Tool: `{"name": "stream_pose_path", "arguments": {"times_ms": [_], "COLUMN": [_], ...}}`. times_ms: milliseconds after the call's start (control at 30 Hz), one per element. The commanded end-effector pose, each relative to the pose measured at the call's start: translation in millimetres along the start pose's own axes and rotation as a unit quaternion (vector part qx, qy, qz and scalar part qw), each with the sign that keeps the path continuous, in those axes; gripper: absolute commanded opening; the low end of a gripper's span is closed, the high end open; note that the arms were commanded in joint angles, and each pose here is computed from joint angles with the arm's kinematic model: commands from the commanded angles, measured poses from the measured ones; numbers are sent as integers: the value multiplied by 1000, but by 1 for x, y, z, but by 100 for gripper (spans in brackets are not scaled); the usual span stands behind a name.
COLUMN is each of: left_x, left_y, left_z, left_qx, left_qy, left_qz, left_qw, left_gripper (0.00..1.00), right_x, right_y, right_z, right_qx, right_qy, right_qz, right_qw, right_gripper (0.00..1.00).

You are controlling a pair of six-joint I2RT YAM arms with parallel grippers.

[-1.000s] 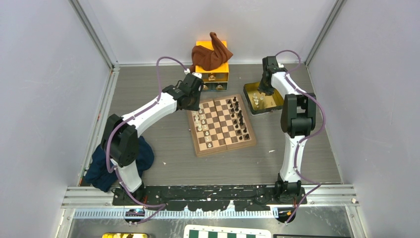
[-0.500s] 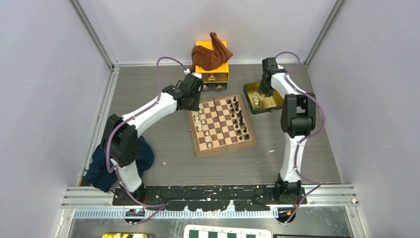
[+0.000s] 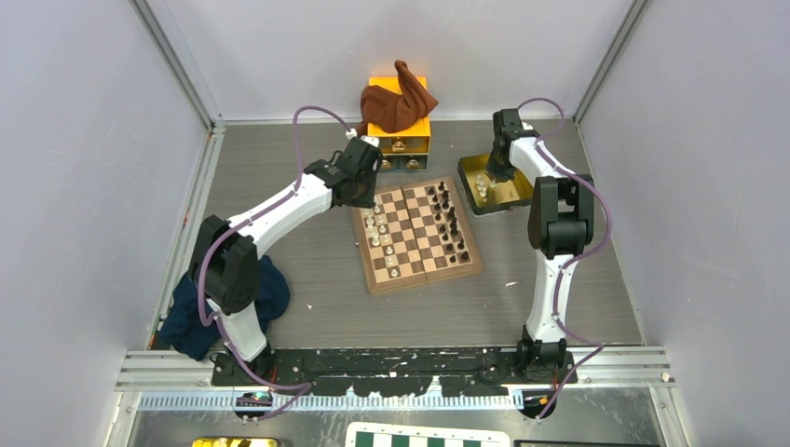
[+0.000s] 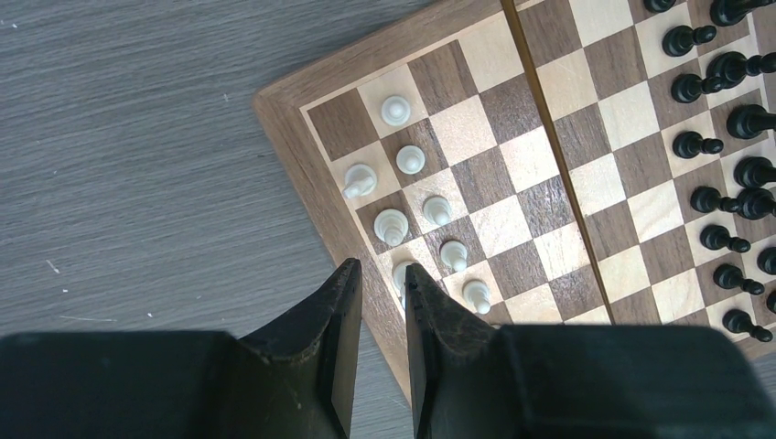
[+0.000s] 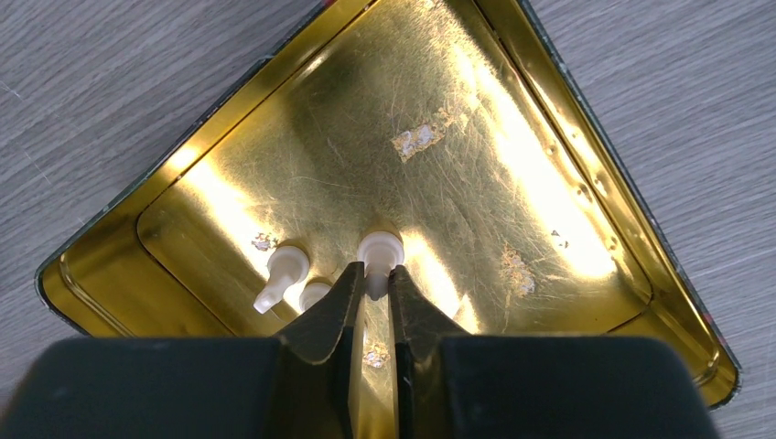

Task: Set up the chess pieces on the board
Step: Pick up the chess piece from the storage box, then place the chess piece on the chessboard.

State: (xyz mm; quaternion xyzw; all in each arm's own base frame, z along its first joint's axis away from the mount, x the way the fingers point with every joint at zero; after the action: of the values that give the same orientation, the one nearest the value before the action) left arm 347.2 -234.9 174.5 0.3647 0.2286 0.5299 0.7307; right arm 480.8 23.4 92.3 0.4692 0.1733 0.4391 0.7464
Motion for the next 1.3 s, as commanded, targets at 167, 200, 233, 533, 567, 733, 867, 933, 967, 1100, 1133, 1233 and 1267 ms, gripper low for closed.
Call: {"name": "stream_pose_path", "arguments": {"times_ms": [167,200,233,533,567,733,867,933,967,1100,1133,1233,1267], "left_x": [7,9,10,19,21,28,32,34,36,42,44,49,51], "left_y": [30,31,33,57,61,79,92,98,101,112,115,126,129], "left_z": [21,20,20,18,18,15,11,9,9,7,7,4,3], "left_qx": [-51,-52,-53,-74,-76,-82,-88,-94,-96,-105,-107,-116,-118], "left_qy": [-2,-2,-3,6,7,9,16,18,19,20,22,29,32], "left_qz": [12,15,17,27,29,38,38,40,42,52,56,66,68], "left_qw": [999,999,998,997,997,996,995,995,994,993,992,991,990], "left_gripper": [26,26,26,26,26,26,26,26,26,26,26,26,26], "right_x": [8,8,8,14,16,33,54,64,67,83,86,97,100], "right_y": [25,29,33,93,103,152,192,209,218,244,250,266,271], "right_z": [22,24,25,27,26,0,-42,-67,-78,-129,-140,-176,-185], "right_qx": [-42,-45,-48,-90,-94,-107,-106,-103,-103,-86,-81,-66,-62], "right_qy": [-6,-5,-4,22,25,62,109,133,143,187,200,239,250], "right_qz": [22,23,23,40,46,72,102,120,128,167,175,203,213], "right_qw": [999,999,999,995,994,990,983,978,976,964,960,947,943], "right_gripper": [1,1,1,1,1,1,1,1,1,1,1,1,1]}}
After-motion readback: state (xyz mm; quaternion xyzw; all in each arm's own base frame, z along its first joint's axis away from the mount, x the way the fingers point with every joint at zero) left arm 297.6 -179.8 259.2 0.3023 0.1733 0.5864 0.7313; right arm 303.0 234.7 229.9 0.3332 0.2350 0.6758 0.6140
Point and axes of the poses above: each gripper's point midway between its finger pads, its own y axis back along the fingers, its own x axis along the line the jaws close on, z = x × y, the point moved 5 cm from there along y, back along the fingers, and after that the axes turned 10 degrees about -y, right-handed, at the moved point
